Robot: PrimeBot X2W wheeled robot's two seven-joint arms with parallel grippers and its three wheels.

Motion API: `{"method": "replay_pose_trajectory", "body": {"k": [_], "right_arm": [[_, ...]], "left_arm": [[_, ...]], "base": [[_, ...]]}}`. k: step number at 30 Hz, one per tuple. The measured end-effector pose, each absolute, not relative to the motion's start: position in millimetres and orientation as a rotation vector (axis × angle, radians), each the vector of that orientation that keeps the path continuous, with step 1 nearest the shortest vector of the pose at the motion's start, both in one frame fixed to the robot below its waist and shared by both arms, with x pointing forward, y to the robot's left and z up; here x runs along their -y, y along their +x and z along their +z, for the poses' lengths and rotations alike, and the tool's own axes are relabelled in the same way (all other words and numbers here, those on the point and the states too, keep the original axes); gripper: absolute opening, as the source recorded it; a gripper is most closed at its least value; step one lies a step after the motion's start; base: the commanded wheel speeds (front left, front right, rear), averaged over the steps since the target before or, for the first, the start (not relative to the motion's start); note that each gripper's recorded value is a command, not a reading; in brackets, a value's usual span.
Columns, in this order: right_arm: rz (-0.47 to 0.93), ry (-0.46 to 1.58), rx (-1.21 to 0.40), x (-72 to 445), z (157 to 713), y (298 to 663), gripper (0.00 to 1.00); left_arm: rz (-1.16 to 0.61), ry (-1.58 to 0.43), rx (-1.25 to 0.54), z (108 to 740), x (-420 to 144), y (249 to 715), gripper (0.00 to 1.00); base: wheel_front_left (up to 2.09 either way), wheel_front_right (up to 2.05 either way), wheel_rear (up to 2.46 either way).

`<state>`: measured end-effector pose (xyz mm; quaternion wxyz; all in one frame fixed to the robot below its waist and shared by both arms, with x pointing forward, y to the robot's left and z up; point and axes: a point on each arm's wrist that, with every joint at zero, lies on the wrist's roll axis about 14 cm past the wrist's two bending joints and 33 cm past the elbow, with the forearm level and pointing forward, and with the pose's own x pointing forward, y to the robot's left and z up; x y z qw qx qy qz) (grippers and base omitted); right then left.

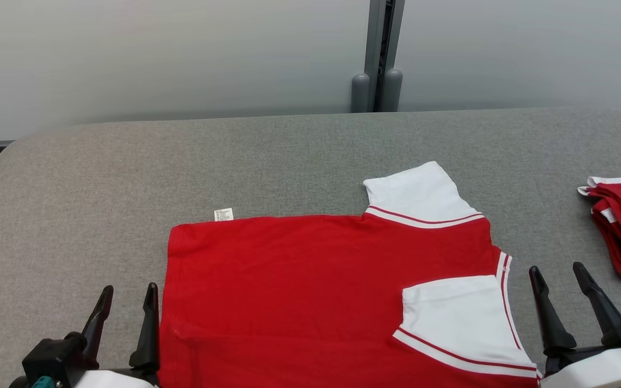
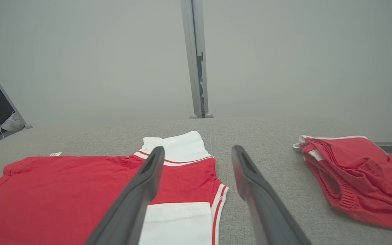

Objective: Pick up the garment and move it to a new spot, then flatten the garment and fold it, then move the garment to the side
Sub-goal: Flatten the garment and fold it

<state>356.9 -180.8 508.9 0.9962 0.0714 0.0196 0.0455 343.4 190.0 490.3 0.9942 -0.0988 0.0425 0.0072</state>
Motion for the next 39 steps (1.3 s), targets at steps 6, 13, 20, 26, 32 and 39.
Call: {"method": "replay_pose_trajectory", "body": {"k": [6,13,20,26,32,39], "right_arm": [[0.082,0.144,-0.043,183,508,358,1.00],[0.085,0.147,-0.042,182,508,369,1.00],[0.110,0.143,-0.038,175,508,394,1.00],[0.135,0.126,-0.068,171,495,415,1.00],[0.122,0.132,-0.109,174,475,425,1.00],[0.112,0.132,-0.124,179,466,429,1.00]], "left_arm": [[0.016,-0.198,-0.089,488,-189,344,1.00],[-0.033,-0.193,-0.072,495,-180,366,1.00],[-0.091,-0.198,-0.102,491,-172,419,1.00],[-0.104,-0.243,-0.287,440,-174,454,1.00],[-0.109,-0.273,-0.462,391,-171,469,1.00],[-0.122,-0.296,-0.592,360,-166,467,0.11]], "base": [[0.00,0.00,0.00],[0.00,0.00,0.00],[0.00,0.00,0.00],[0.00,0.00,0.00],[0.00,0.00,0.00],[0.00,0.00,0.00]]}}
